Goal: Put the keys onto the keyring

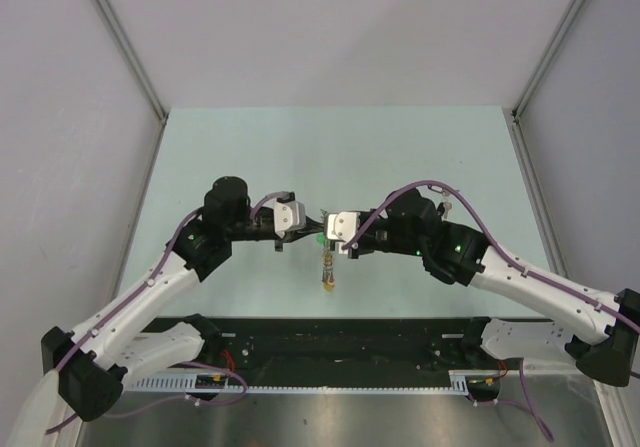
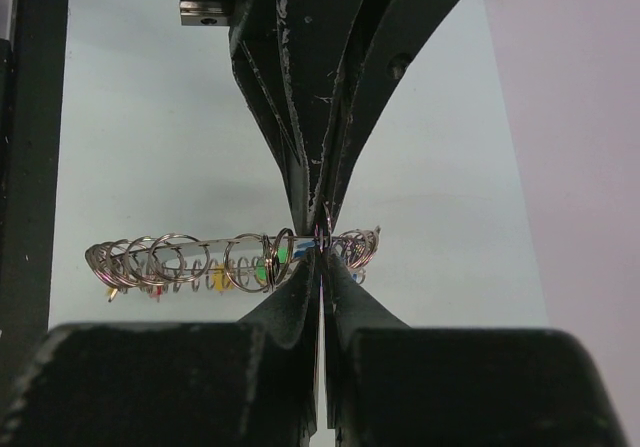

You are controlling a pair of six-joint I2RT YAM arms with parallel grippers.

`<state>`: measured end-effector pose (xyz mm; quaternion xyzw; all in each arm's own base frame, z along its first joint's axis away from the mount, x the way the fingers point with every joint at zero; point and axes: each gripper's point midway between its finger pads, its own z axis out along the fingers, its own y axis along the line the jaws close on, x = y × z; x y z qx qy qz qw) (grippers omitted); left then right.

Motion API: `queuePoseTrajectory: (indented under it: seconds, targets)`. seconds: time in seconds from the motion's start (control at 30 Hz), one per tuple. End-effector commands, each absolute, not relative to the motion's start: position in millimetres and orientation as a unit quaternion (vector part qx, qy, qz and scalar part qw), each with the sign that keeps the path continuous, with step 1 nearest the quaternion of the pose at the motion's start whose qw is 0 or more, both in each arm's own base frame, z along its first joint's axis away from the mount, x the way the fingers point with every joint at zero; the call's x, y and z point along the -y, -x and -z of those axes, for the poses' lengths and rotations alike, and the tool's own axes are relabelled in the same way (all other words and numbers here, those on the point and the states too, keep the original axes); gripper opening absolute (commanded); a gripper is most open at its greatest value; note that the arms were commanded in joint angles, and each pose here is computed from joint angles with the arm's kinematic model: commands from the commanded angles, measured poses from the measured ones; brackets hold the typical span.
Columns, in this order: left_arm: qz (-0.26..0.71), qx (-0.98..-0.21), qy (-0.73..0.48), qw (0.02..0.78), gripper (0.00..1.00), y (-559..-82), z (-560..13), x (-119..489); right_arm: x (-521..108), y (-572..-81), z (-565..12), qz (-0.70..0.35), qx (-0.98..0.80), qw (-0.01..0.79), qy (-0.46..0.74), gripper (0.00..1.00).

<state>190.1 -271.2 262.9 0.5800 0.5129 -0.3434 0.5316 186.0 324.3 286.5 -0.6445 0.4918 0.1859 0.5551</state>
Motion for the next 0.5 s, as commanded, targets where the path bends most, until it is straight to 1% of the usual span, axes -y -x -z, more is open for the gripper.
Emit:
queuePoseTrajectory:
  seconds: [0.0,0.3,0.47]
  targets:
    - [0.345,-0.491,-0.589,0.542,0.00,-186.6,-289.1,277.6,-330.4,-177.7,-325.0,-0.195,-0.455,0.596,0.632,0.00]
    - [0.338,-0.499,-0.592,0.535,0.00,-189.2,-283.2,276.5,-326.7,-180.3,-329.2,-0.187,-0.458,0.603,0.626,0.00]
    - [0.341,-0.508,-0.576,0.542,0.00,-193.0,-289.8,277.4,-326.6,-180.4,-324.7,-0.185,-0.461,0.597,0.630,0.00]
